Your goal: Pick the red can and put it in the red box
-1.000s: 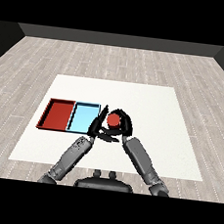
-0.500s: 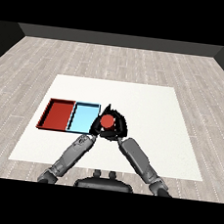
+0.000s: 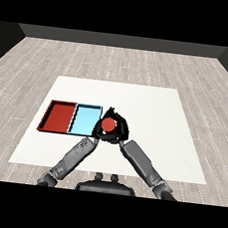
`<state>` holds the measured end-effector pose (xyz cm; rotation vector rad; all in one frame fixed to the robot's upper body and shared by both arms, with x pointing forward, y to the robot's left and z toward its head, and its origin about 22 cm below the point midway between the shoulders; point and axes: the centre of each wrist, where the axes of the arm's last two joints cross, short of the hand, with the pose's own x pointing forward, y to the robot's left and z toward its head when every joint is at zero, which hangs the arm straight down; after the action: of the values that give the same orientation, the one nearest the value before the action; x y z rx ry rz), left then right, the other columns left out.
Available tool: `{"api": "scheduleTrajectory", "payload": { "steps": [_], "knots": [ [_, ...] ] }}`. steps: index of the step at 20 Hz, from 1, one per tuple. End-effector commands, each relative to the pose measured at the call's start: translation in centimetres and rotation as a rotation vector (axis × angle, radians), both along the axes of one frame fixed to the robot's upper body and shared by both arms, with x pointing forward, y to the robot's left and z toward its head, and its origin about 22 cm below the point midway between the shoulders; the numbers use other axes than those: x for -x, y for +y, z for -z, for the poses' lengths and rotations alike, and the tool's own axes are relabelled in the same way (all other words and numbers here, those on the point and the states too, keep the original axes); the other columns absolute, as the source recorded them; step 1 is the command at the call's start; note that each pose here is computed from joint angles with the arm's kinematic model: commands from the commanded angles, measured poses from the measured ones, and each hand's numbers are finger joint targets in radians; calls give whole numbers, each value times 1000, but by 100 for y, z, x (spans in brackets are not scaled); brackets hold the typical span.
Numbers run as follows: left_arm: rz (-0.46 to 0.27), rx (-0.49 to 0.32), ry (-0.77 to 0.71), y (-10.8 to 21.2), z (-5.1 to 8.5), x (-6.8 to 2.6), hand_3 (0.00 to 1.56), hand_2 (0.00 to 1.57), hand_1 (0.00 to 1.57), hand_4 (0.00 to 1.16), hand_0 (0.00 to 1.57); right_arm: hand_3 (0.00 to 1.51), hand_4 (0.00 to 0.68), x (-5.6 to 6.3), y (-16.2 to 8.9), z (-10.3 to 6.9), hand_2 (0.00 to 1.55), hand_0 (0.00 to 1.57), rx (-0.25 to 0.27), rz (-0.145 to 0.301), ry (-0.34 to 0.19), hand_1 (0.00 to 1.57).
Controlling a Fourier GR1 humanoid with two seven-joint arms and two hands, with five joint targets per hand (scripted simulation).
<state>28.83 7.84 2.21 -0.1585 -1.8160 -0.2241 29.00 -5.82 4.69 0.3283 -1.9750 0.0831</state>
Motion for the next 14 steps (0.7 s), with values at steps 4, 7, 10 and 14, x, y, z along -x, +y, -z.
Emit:
{"api": "scheduleTrajectory", "payload": {
  "steps": [4,7,10,14],
  "knots": [
    [-2,-6,41,-127,-37,-130,1421,1520,1571,904,1571,1398,522,-74,180,-163,1446,1493,-47,-9,12,1493],
    [-20,-35,64,-79,-42,-50,1460,1543,1571,1024,1571,1391,555,-47,-89,-152,1438,1461,-50,-22,-34,1461],
    [-60,-59,35,-240,-160,-137,1332,1471,1571,892,1571,1391,557,36,95,-248,1437,1470,-49,-50,-26,1470],
    [-66,-29,46,-43,-81,74,1340,1495,1571,857,1571,1391,541,4,15,-227,1450,1518,-47,-34,-20,1518]
  ]
}}
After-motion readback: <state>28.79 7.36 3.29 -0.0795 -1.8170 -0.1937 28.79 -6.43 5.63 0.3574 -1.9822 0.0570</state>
